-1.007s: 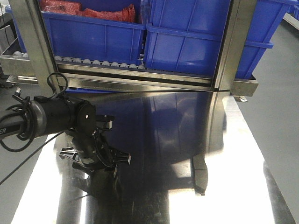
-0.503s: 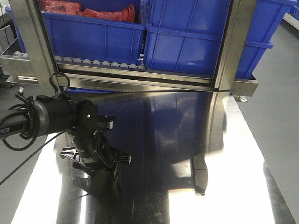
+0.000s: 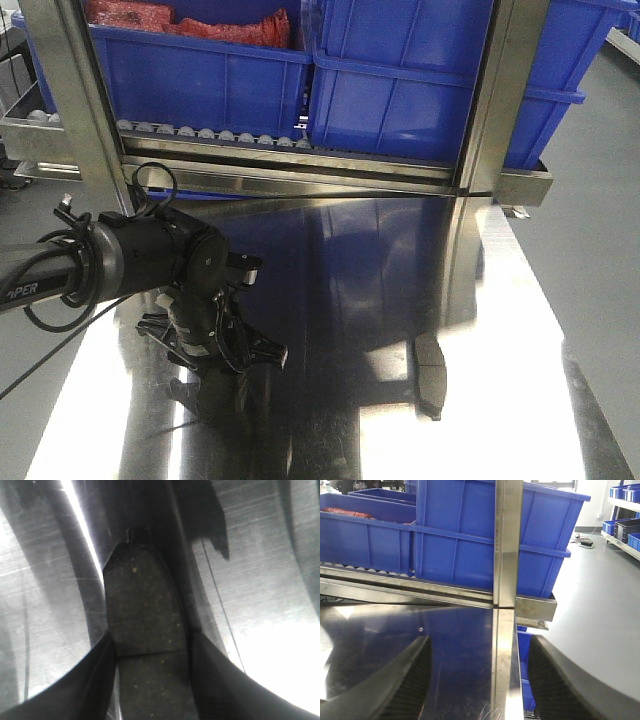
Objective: Move and align brake pads A on conveyor
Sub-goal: 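Close the left gripper on the brake pad and lift it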
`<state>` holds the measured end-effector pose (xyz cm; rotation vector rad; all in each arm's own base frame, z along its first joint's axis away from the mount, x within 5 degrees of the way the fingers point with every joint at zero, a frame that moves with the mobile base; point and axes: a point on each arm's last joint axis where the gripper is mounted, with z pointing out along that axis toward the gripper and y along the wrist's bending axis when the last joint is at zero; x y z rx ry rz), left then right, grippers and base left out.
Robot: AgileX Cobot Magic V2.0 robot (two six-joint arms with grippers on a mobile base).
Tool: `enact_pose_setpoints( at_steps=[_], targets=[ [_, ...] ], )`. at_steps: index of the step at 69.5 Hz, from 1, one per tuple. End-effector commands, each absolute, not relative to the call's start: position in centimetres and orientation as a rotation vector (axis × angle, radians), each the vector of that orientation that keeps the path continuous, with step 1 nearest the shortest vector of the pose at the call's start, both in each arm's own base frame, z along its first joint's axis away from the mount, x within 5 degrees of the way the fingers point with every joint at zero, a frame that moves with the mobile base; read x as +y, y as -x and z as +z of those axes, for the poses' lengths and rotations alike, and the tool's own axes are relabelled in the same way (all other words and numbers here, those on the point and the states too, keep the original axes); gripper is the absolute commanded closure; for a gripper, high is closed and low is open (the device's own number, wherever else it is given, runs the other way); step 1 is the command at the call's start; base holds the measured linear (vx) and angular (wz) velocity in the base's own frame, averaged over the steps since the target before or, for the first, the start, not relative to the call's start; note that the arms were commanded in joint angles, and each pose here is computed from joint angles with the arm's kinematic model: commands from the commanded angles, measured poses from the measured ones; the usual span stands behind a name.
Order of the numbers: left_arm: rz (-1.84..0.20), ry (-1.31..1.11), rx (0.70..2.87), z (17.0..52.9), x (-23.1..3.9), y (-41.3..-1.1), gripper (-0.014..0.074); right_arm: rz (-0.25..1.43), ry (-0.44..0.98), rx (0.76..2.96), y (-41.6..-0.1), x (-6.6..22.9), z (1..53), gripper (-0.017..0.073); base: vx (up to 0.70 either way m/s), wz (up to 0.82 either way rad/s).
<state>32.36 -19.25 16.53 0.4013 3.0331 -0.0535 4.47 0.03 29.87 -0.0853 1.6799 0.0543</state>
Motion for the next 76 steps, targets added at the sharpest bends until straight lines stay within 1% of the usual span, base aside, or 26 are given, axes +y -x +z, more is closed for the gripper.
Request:
enact_pose_setpoints(
  at_steps=[1,10,23,32,40,53,66,76],
  targets=[
    [-0.057,-0.424,2.983,19.1,-19.3,-31.8,0.0601,0.051,0.096,1.594,-4.5,0.1,31.3,0.0144,0.0,0.0],
    [-0.083,-0.424,2.871,22.2,-18.9,-31.5,0.0601,0.051,0.096,1.594,-4.5,0.1,31.3,0.0144,0.0,0.0],
    [-0.179,-0.389,2.66,28.1,-17.9,-30.3,0.0601,0.051,0.096,1.594,-4.5,0.1,31.3,0.0144,0.0,0.0],
    [-0.174,-0.354,2.539,31.9,-16.6,-28.9,0.0601,0.051,0.096,1.594,-4.5,0.1,31.3,0.0144,0.0,0.0],
    [-0.147,-0.323,2.456,34.3,-14.9,-27.0,0.0601,0.051,0.096,1.594,-4.5,0.1,31.3,0.0144,0.0,0.0],
    [-0.086,-0.27,2.352,35.5,-12.0,-23.8,0.0601,0.051,0.096,1.594,-4.5,0.1,31.3,0.0144,0.0,0.0],
    [-0.183,-0.242,2.196,36.1,-9.3,-19.1,0.0601,0.051,0.096,1.594,-4.5,0.1,31.3,0.0144,0.0,0.0],
    [-0.264,-0.216,2.108,35.2,-7.6,-15.8,0.0601,0.051,0.096,1.594,-4.5,0.1,31.3,0.0144,0.0,0.0]
  ],
)
